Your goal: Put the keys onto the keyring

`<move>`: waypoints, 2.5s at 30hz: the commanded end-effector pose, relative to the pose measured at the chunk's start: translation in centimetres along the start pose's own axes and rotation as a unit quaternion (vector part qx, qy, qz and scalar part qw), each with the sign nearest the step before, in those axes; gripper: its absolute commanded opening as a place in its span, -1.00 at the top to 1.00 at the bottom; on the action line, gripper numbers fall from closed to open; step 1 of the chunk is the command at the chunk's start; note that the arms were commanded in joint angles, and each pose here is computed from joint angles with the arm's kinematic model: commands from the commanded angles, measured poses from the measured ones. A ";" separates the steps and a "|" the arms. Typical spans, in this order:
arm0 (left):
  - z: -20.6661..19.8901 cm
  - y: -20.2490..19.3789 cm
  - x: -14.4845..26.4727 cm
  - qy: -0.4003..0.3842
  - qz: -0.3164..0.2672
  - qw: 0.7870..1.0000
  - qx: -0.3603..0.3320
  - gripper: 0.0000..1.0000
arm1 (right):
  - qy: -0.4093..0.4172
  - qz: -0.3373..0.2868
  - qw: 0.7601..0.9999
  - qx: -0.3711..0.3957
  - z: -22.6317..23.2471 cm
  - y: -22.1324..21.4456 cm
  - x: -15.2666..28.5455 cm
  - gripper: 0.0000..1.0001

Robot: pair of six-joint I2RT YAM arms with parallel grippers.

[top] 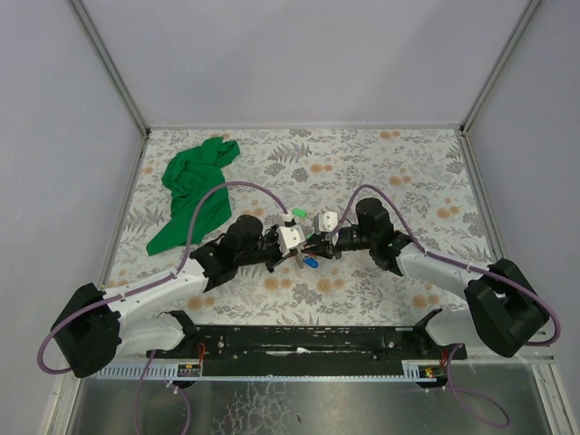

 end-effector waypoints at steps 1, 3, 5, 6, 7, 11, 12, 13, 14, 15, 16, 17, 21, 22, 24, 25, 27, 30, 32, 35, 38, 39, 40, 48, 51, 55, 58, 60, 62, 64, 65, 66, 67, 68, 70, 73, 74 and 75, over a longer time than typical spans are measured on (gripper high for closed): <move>0.1 1.5 0.0 -0.002 -0.025 0.999 -0.020 1.00 | 0.004 -0.036 0.999 0.027 -1.3 2.1 -0.5 0.45; 0.1 1.5 0.1 -0.002 -0.029 0.999 -0.021 1.00 | 0.009 -0.034 0.999 0.023 -1.3 1.9 -0.7 0.46; 0.1 1.6 0.1 -0.003 -0.030 0.999 -0.021 1.00 | 0.010 -0.031 0.999 0.020 -1.3 1.7 -0.8 0.47; 0.0 1.6 0.2 -0.005 -0.031 0.999 -0.022 1.00 | 0.010 -0.029 0.999 0.019 -1.3 1.5 -0.8 0.47; 0.1 1.6 0.2 -0.004 -0.033 0.999 -0.023 1.00 | 0.011 -0.026 0.999 0.018 -1.3 1.4 -0.8 0.48; 0.0 1.6 0.2 -0.004 -0.035 0.999 -0.024 1.00 | 0.008 -0.017 1.000 0.017 -1.3 1.1 -0.8 0.55; 0.0 1.6 0.2 -0.005 -0.035 0.999 -0.024 1.00 | 0.008 -0.015 1.000 0.017 -1.4 1.1 -0.8 0.58; 0.0 1.6 0.2 -0.004 -0.035 0.999 -0.024 1.00 | 0.007 -0.013 1.000 0.017 -1.4 1.1 -0.8 0.63; 0.0 1.6 0.2 -0.004 -0.035 0.999 -0.024 1.00 | 0.007 -0.012 1.000 0.018 -1.4 1.1 -0.8 0.69; 0.0 1.6 0.2 -0.004 -0.035 0.999 -0.024 1.00 | 0.008 -0.012 1.000 0.018 -1.4 1.1 -0.8 0.77; 0.0 1.6 0.2 -0.004 -0.036 0.999 -0.024 1.00 | 0.009 -0.013 1.000 0.017 -1.4 1.1 -0.8 0.87; 0.0 1.5 0.2 -0.003 -0.038 0.999 -0.024 1.00 | 0.010 -0.015 1.000 0.016 -1.4 1.2 -0.8 0.95; 0.0 1.4 0.2 0.003 -0.043 0.999 -0.023 0.86 | 0.011 -0.030 0.999 0.017 -1.3 1.6 -0.9 1.00; 0.0 1.4 0.2 0.005 -0.045 0.999 -0.022 0.82 | 0.011 -0.034 0.999 0.016 -1.3 1.6 -0.9 1.00; 0.0 1.3 0.2 0.008 -0.047 0.999 -0.021 0.72 | 0.011 -0.040 0.999 0.016 -1.2 1.7 -0.9 1.00; 0.0 1.2 0.2 0.008 -0.047 0.999 -0.021 0.68 | 0.012 -0.043 0.999 0.015 -1.1 1.8 -0.9 1.00; 0.0 1.1 0.1 0.010 -0.047 0.999 -0.019 0.64 | 0.013 -0.047 0.999 0.013 -1.1 1.7 -0.9 1.00; 0.1 0.8 0.0 0.011 -0.044 0.999 -0.018 0.63 | 0.015 -0.051 0.999 0.011 -1.0 1.7 -1.0 1.00; 0.1 0.8 -0.1 0.013 -0.042 0.999 -0.017 0.63 | 0.016 -0.054 0.998 0.010 -1.0 1.8 -1.0 1.00; 0.1 0.7 -0.2 0.014 -0.042 0.999 -0.017 0.65 | 0.020 -0.056 0.998 0.010 -0.9 1.7 -1.1 1.00; 0.2 0.7 -0.2 0.016 -0.044 0.999 -0.018 0.69 | 0.026 -0.058 0.998 0.008 -0.9 1.8 -1.1 1.00; 0.2 0.7 -0.1 0.017 -0.044 0.999 -0.018 0.72 | 0.027 -0.058 0.998 0.008 -0.8 1.8 -1.2 1.00; 0.2 0.7 -0.1 0.018 -0.045 0.999 -0.018 0.74 | 0.027 -0.058 0.998 0.007 -0.8 1.7 -1.1 1.00; 0.3 0.7 0.0 0.025 -0.049 0.998 -0.021 0.89 | 0.028 -0.048 0.998 0.001 -0.6 1.3 -1.0 1.00; 0.3 0.7 0.1 0.028 -0.051 0.998 -0.023 0.96 | 0.029 -0.046 0.999 0.000 -0.6 1.2 -1.0 1.00; 0.3 0.6 0.1 0.027 -0.053 0.998 -0.026 1.00 | 0.030 -0.041 0.999 -0.002 -0.5 1.0 -1.1 1.00; 0.2 0.5 0.1 0.025 -0.054 0.998 -0.028 1.00 | 0.030 -0.040 0.999 -0.003 -0.5 1.0 -1.0 1.00; 0.1 0.4 0.0 0.021 -0.055 0.998 -0.028 1.00 | 0.031 -0.040 0.999 -0.003 -0.5 1.0 -1.0 1.00; 0.1 0.4 0.0 0.021 -0.055 0.998 -0.028 0.96 | 0.031 -0.040 0.999 -0.002 -0.5 1.0 -1.0 1.00; 0.1 0.5 0.1 0.024 -0.058 0.998 -0.027 0.86 | 0.030 -0.040 0.999 -0.002 -0.5 1.0 -1.0 1.00; 0.2 0.5 0.2 0.027 -0.060 0.997 -0.026 0.81 | 0.028 -0.039 0.999 -0.002 -0.5 1.0 -1.0 1.00; 0.2 0.5 0.2 0.030 -0.062 0.997 -0.026 0.77 | 0.026 -0.039 0.999 -0.002 -0.5 1.0 -1.0 1.00; 0.2 0.6 0.3 0.035 -0.064 0.997 -0.025 0.75 | 0.023 -0.038 0.999 -0.001 -0.6 1.0 -0.9 1.00; 0.3 0.6 0.4 0.039 -0.066 0.997 -0.026 0.73 | 0.021 -0.037 0.999 -0.001 -0.6 1.0 -0.9 1.00; 0.3 0.6 0.6 0.045 -0.068 0.996 -0.025 0.71 | 0.018 -0.034 0.999 0.000 -0.7 1.0 -0.8 1.00; 0.4 0.7 0.7 0.050 -0.072 0.996 -0.025 0.70 | 0.017 -0.031 0.999 0.001 -0.7 0.9 -0.8 1.00; 0.4 0.8 0.8 0.052 -0.074 0.996 -0.025 0.69 | 0.017 -0.030 0.999 0.001 -0.7 0.9 -0.9 1.00; 0.4 0.9 0.9 0.053 -0.076 0.995 -0.025 0.69 | 0.018 -0.030 0.999 0.001 -0.7 0.9 -0.9 1.00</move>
Point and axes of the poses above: each gripper's point midway between its finger pads, its own x axis back along the fingers, its own z axis along the line the jaws close on, y = z × x, the point moved 8 cm from there along x, back along the fingers, and after that the axes turned 1 degree about x, right-handed, at the moved point
